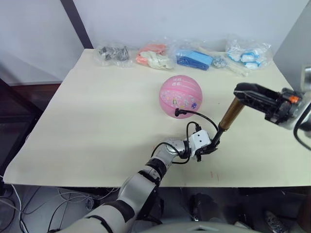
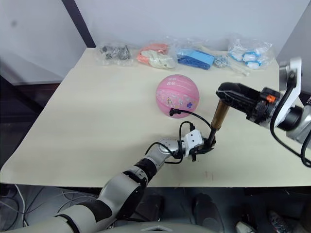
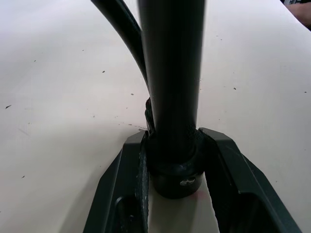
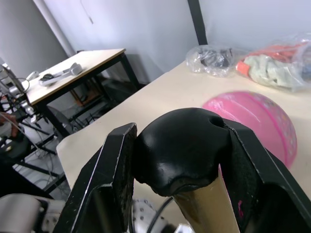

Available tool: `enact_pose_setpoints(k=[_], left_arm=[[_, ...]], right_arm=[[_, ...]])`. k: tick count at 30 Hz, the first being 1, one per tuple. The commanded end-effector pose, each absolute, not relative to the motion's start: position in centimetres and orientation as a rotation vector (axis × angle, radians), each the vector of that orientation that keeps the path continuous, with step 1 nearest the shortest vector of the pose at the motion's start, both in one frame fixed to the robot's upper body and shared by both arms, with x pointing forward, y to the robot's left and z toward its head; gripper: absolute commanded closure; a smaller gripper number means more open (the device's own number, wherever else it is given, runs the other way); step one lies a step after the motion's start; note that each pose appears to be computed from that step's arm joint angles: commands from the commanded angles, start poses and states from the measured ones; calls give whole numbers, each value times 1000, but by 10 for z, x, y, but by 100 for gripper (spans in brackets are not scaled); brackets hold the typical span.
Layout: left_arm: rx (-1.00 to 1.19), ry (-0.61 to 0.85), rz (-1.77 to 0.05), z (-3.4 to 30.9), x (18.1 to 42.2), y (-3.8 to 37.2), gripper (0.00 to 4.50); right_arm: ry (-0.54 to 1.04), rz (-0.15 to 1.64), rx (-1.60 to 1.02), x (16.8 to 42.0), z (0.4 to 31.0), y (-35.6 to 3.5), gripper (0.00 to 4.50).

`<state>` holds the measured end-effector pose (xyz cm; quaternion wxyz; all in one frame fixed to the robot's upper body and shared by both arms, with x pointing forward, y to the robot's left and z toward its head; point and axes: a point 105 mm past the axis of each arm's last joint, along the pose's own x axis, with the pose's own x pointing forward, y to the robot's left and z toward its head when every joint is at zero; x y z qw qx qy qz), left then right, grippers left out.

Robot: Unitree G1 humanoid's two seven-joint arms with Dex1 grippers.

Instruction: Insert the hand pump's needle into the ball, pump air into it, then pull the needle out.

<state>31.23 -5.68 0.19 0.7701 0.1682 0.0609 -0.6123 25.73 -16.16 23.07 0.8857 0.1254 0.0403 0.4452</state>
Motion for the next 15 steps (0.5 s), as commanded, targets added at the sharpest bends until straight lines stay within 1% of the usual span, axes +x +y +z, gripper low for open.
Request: enact_pose_setpoints(k=[1,5,7,15], left_arm=[[387,336,-1352,-42,292,-36,340],[387,337,-1355,-43,291,-36,340],[385,336,-1355,-43,291,-36,340],[384,335,-1356,-43,291,-37,340]], right_arm=[[219,853,216,265,186,-163,256],[253,841,229,270,160,-160,256],[295,836,229,270,142,-158,256],[414,841,265,267,90,-148,256]])
